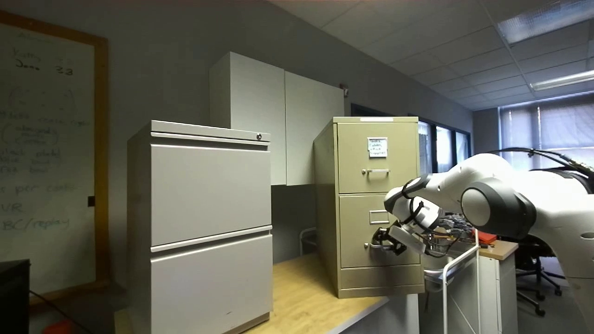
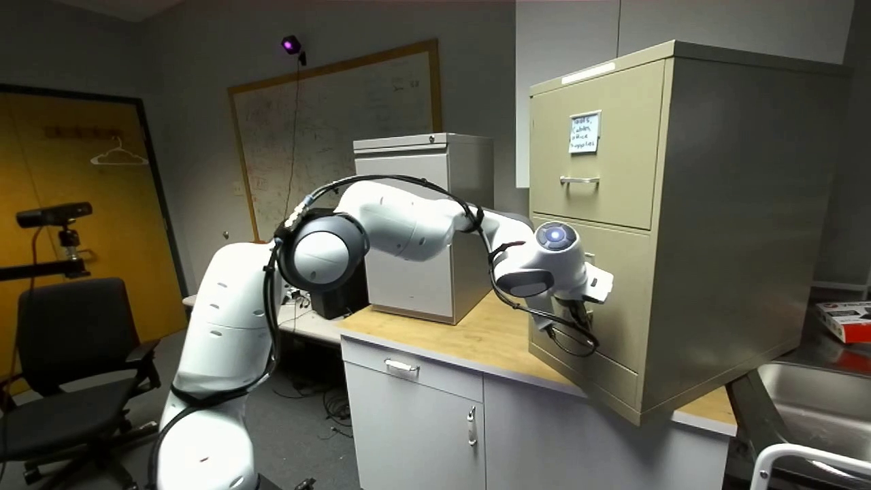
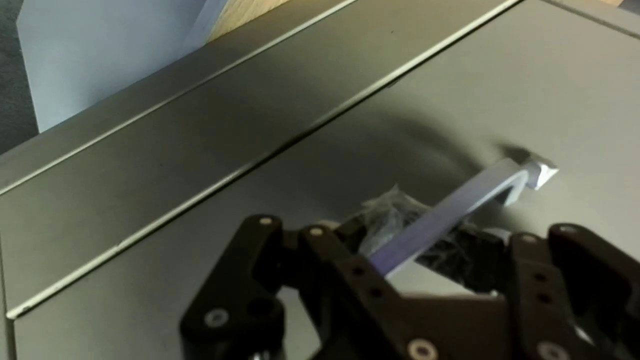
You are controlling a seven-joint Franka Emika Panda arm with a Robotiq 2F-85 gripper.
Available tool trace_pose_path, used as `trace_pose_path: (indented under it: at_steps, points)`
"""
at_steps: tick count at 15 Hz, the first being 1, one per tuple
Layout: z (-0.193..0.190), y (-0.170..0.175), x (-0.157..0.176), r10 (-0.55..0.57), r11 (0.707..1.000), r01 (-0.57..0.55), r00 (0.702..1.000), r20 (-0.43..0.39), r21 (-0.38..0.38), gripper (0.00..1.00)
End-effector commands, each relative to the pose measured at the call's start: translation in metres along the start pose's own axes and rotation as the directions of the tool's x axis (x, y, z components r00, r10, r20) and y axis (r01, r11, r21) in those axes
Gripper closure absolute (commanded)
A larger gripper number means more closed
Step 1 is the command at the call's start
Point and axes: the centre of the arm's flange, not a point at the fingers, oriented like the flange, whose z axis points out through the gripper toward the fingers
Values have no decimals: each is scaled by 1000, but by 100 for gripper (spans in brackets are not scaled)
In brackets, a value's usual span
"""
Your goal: Open the bottom drawer of the cabinet to the right
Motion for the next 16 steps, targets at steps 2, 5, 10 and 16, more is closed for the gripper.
trace_pose_path:
  at_steps: [2, 5, 10, 16]
  points:
    - [-16, 5, -77, -78, 997, 76, 990, 114, 24, 93]
    - [-25, 6, -88, -99, 995, 101, 989, 109, -8, 93]
    - [-62, -7, -107, -151, 985, 158, 984, 100, -72, 93]
    - [-73, 28, -159, -145, 988, 151, 974, 173, -25, 93]
